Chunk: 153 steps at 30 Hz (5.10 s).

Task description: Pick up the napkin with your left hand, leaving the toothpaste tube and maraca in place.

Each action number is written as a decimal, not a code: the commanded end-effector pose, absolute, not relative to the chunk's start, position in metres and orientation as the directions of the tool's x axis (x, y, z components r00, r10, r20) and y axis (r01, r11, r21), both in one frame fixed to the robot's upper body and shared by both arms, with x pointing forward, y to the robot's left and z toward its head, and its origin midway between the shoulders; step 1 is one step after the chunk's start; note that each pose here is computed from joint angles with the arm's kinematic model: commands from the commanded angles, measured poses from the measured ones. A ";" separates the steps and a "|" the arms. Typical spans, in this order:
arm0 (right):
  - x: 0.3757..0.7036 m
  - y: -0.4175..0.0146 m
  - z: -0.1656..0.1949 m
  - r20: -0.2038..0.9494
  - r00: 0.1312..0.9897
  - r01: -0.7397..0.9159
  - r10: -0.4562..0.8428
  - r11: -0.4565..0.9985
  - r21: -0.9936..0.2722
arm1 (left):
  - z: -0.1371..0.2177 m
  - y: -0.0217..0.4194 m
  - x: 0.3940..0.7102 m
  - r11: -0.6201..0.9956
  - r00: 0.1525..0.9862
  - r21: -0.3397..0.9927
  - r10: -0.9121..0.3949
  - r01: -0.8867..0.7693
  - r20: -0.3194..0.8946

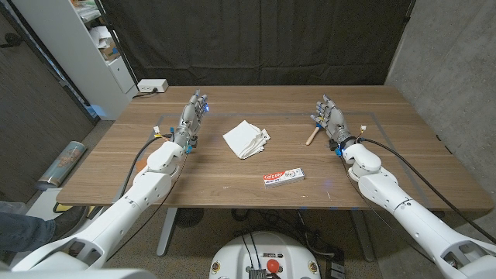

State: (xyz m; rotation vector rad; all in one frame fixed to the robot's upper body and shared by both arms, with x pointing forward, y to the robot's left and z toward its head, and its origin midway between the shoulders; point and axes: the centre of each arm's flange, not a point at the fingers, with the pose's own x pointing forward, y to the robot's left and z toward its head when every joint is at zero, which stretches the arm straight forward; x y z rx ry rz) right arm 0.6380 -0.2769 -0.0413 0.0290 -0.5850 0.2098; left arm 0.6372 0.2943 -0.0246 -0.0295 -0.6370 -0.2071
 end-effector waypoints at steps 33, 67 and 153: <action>0.633 -0.286 -0.034 0.578 0.798 -0.189 0.171 0.981 -0.029 | -0.015 0.300 0.602 0.982 0.751 0.119 -0.188 0.146 0.634; 0.630 -0.287 -0.038 0.581 0.798 -0.180 0.161 0.983 -0.025 | 0.006 0.283 0.581 0.952 0.717 0.305 -0.226 0.019 0.659; 0.634 -0.284 -0.036 0.590 0.796 -0.173 0.137 0.985 0.004 | 0.025 0.237 0.548 0.692 0.654 0.611 -0.264 -0.383 0.709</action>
